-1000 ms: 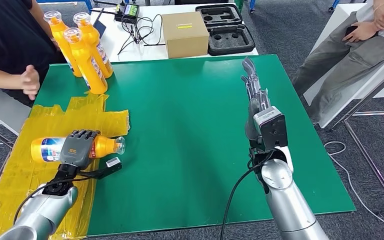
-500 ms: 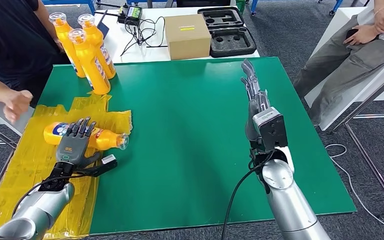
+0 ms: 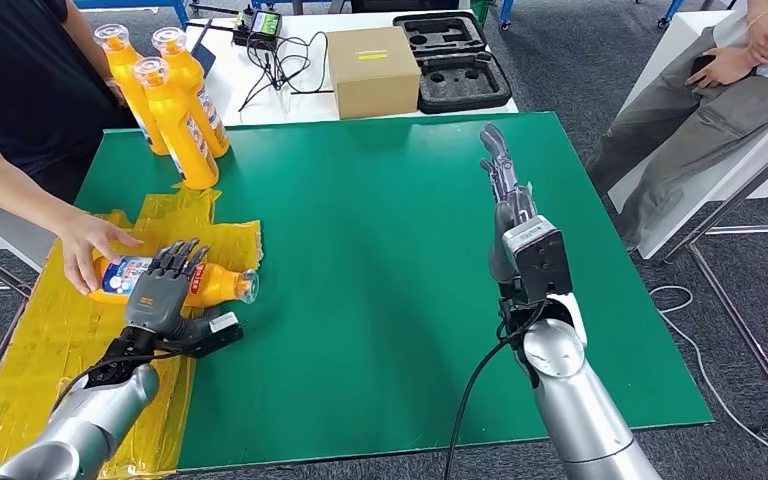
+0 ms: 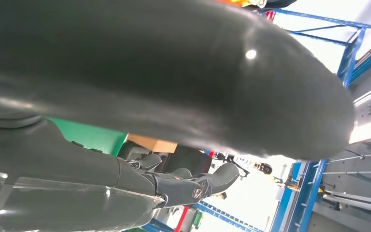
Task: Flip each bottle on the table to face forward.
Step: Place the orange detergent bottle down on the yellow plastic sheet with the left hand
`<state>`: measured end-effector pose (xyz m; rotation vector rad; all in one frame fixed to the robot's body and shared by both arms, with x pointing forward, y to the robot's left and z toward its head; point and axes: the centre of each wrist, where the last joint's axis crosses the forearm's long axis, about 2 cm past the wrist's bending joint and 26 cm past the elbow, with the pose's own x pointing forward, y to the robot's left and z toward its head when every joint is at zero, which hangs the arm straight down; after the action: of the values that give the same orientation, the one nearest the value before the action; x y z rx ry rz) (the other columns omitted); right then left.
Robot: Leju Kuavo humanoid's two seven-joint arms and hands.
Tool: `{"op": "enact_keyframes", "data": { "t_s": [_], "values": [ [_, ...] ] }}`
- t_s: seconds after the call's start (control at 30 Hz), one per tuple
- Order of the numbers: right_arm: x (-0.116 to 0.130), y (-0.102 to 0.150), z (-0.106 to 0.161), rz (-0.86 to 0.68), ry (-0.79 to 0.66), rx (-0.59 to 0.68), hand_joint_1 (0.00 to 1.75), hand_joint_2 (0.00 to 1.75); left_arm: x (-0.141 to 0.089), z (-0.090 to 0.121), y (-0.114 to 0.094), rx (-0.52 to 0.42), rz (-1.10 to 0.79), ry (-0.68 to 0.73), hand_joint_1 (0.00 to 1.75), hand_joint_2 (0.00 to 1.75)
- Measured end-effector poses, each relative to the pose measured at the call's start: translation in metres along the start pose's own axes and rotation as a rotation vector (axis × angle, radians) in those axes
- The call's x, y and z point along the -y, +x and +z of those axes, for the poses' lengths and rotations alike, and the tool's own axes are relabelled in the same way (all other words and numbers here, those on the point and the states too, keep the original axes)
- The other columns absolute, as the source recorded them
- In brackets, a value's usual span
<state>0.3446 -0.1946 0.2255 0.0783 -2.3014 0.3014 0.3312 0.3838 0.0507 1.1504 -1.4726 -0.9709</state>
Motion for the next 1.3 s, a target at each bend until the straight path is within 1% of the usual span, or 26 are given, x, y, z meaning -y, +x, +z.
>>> {"op": "enact_keyframes", "data": {
  "t_s": [0.03, 0.1, 0.17, 0.2, 0.27, 0.37, 0.5, 0.6, 0.7, 1.0, 1.3],
  "values": [
    [0.0, -0.001, 0.0, 0.011, -0.002, 0.001, 0.0, 0.0, -0.003, -0.003, 0.003, -0.037, 0.124, 0.022, 0.0, 0.0],
    [0.0, -0.005, 0.0, 0.037, -0.012, 0.003, 0.0, 0.0, -0.014, -0.013, 0.011, -0.115, 0.444, 0.078, 0.0, 0.0],
    [0.001, -0.01, -0.002, 0.057, -0.023, 0.005, 0.0, 0.0, -0.033, -0.025, 0.022, -0.132, 0.776, 0.158, 0.0, 0.0],
    [0.001, -0.012, -0.004, 0.061, -0.027, 0.006, 0.0, 0.0, -0.044, -0.031, 0.027, -0.117, 0.915, 0.204, 0.0, 0.0],
    [0.001, -0.017, -0.008, 0.052, -0.034, 0.002, 0.0, 0.0, -0.065, -0.04, 0.038, -0.056, 1.11, 0.284, 0.0, 0.0],
    [-0.001, -0.024, -0.012, 0.012, -0.038, -0.015, 0.0, 0.0, -0.09, -0.051, 0.053, 0.036, 1.254, 0.352, 0.0, 0.0],
    [-0.006, -0.029, -0.018, -0.026, -0.025, -0.037, 0.0, 0.0, -0.107, -0.065, 0.067, 0.116, 1.37, 0.37, 0.0, 0.0],
    [-0.009, -0.031, -0.019, -0.041, -0.017, -0.047, 0.0, 0.0, -0.114, -0.074, 0.076, 0.173, 1.426, 0.357, 0.0, 0.0],
    [-0.011, -0.031, -0.02, -0.048, -0.015, -0.049, 0.0, 0.0, -0.119, -0.08, 0.083, 0.21, 1.452, 0.342, 0.0, 0.0],
    [-0.015, -0.029, -0.023, -0.014, -0.009, -0.045, 0.0, 0.0, -0.127, -0.095, 0.1, 0.262, 1.456, 0.281, 0.0, 0.0],
    [-0.018, -0.026, -0.024, -0.006, -0.029, -0.042, 0.0, 0.0, -0.127, -0.097, 0.106, 0.28, 1.453, 0.265, 0.0, 0.0]
  ]
}}
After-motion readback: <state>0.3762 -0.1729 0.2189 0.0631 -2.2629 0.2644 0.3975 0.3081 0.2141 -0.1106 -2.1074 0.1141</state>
